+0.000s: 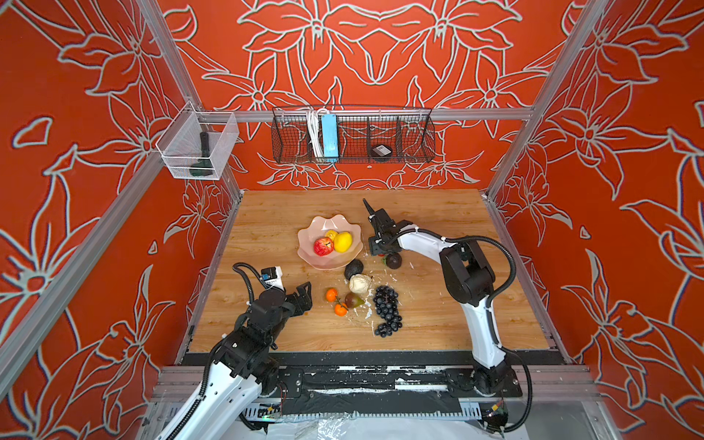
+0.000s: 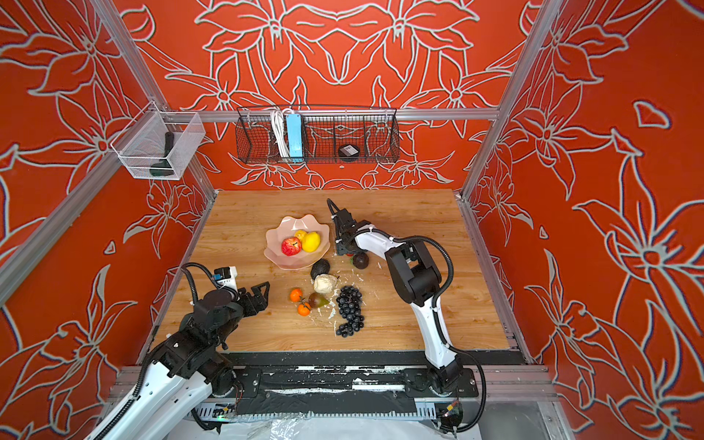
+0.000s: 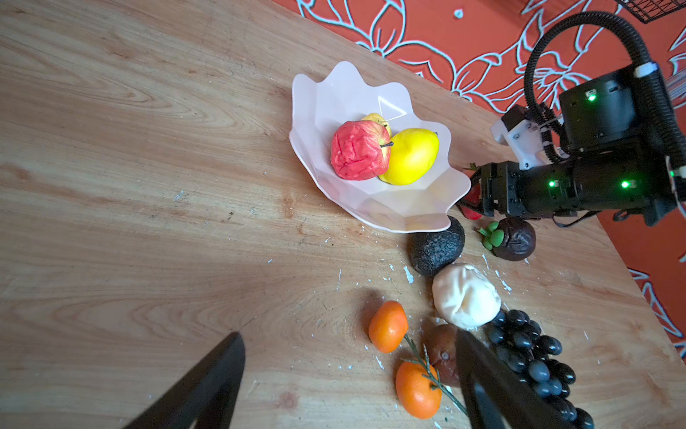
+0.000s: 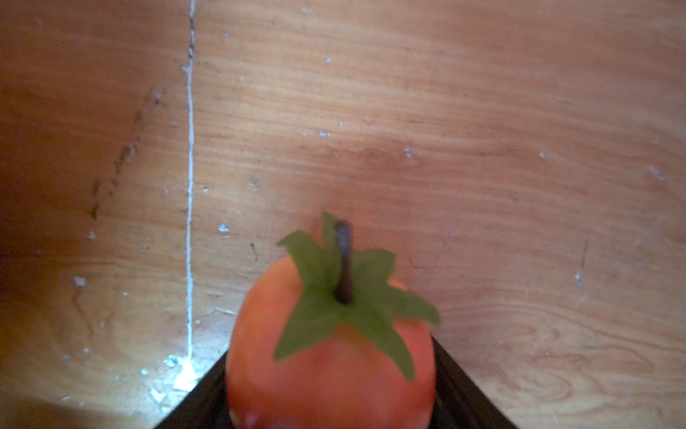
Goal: Arrange fruit in a fruit bowl
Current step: Pick up the fruit from the center of the table.
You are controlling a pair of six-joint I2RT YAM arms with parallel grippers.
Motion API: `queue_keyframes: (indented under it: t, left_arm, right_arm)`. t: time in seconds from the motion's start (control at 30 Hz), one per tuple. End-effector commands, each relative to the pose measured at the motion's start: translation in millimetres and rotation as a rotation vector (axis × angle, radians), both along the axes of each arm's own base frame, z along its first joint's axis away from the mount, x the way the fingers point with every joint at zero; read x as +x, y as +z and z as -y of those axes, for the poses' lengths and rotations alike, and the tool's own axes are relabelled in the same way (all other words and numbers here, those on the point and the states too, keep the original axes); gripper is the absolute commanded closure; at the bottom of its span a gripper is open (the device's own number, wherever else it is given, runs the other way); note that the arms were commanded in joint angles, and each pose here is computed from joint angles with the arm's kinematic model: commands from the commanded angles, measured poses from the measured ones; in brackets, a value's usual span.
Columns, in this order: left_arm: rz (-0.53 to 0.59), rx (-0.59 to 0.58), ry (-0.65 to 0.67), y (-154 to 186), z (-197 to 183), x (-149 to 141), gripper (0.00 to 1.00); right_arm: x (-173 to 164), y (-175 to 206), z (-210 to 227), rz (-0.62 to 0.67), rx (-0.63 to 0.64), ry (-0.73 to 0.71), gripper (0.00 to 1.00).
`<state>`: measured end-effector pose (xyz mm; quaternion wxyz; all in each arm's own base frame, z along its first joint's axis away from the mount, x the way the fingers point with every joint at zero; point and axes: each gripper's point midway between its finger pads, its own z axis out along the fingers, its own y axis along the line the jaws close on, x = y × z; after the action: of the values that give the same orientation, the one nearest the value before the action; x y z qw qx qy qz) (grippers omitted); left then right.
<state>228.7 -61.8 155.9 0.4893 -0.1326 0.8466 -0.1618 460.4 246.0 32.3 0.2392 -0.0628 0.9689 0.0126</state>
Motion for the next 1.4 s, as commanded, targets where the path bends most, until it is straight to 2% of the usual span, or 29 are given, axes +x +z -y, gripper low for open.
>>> queue_keyframes:
  t: [0.0, 0.27, 0.53, 0.7, 0.97, 1.17, 1.37]
  left_arm:
    - [0.003, 0.004, 0.004, -3.3, -0.5, 0.6, 0.11]
    - [-0.003, 0.002, -0.005, -3.8, 1.6, 1.7, 0.11]
    - [-0.016, 0.000, -0.036, -7.1, 8.7, 4.7, 0.11]
    - [-0.041, -0.011, -0.078, -11.4, 19.1, 8.2, 0.11]
    - [-0.127, -0.083, -0.169, -9.4, 46.9, 14.8, 0.11]
    - [-0.234, -0.202, -0.318, 9.7, 87.6, 17.7, 0.12]
    - [-0.307, -0.261, -0.455, 33.7, 115.6, 13.0, 0.21]
  right_arm:
    - [2.7, 1.1, 1.1, 0.005, 0.001, 0.002, 0.34]
    - [-1.0, 33.0, -2.8, 0.072, 0.031, 0.071, 0.39]
    - [-24.6, 90.9, -10.2, 0.185, 0.130, 0.190, 0.41]
    - [-58.1, 117.1, -14.6, 0.241, 0.219, 0.295, 0.41]
    - [-140.7, 149.0, -32.6, 0.412, 0.389, 0.543, 0.41]
    - [-204.8, 148.0, -55.2, 0.534, 0.398, 0.779, 0.41]
    - [-231.8, 142.0, -60.3, 0.599, 0.449, 0.850, 0.41]
